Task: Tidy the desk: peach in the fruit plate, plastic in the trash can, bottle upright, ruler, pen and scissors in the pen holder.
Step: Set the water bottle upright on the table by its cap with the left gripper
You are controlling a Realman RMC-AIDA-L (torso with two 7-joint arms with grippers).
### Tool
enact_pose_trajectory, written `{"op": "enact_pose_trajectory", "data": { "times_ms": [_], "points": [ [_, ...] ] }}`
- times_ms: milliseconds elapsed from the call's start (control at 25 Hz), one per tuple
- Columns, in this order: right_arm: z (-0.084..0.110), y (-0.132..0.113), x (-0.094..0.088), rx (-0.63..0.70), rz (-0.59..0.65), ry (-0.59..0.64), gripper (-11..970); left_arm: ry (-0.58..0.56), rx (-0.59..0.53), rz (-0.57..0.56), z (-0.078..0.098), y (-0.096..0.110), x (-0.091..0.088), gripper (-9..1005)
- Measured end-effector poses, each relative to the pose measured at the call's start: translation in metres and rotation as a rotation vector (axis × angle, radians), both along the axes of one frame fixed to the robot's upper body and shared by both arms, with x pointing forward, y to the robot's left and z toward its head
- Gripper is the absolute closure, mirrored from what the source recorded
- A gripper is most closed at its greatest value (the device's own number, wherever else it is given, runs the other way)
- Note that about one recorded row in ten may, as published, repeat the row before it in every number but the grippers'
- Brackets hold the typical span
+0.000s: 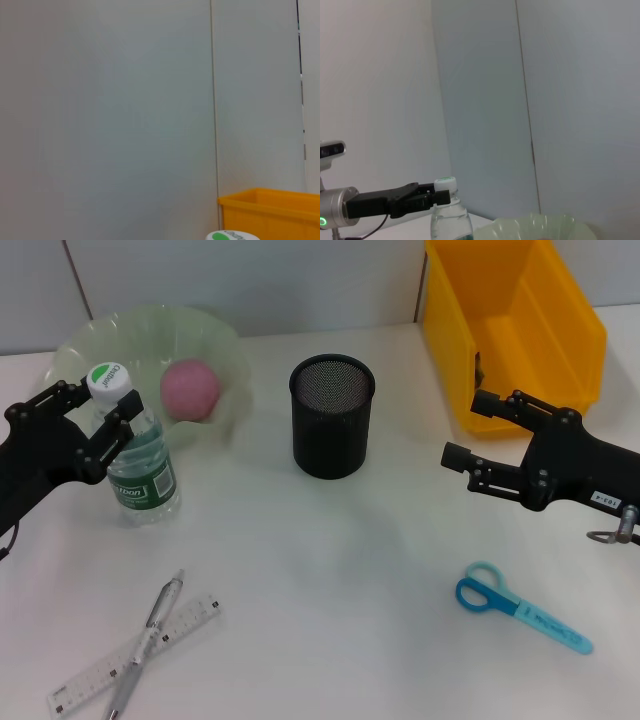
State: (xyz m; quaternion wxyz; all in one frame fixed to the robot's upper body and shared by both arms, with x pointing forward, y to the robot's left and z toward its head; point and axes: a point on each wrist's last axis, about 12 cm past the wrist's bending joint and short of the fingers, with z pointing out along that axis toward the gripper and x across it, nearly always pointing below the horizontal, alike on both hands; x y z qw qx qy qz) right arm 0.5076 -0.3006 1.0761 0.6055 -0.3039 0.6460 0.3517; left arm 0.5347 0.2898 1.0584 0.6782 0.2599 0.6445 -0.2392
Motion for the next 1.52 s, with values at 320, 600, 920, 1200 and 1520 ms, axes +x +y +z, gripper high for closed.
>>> {"op": "enact_pose_trajectory", "data": {
  "times_ms": [320, 600, 920, 1200, 1520],
  "points": [
    [-0.0001, 0.0001, -0.0001, -0.001, 0.001, 0.001, 128, 0.010, 0.001, 0.005, -0.0019, -0.0006, -0.0001, 475],
    [-0.0003, 0.0001, -0.0001, -0.002, 0.002, 0.001, 128, 0.011, 0.002, 0.006, -0.0022, -0.0006, -0.0001, 458],
    [-0.0004, 0.0002, -0.0002, -0.001, 0.002, 0.002, 128, 0.011, 0.003, 0.007, -0.0022, -0.0005, 0.0000, 438],
    [-0.0005, 0.0002, -0.0003, -0.001, 0.001, 0.003, 128, 0.010, 0.003, 0.008, -0.0021, -0.0004, 0.0001, 421],
    [-0.0007, 0.0003, -0.0004, 0.001, 0.001, 0.003, 128, 0.006, 0.001, 0.004, -0.0016, -0.0006, -0.0003, 195]
  ]
}}
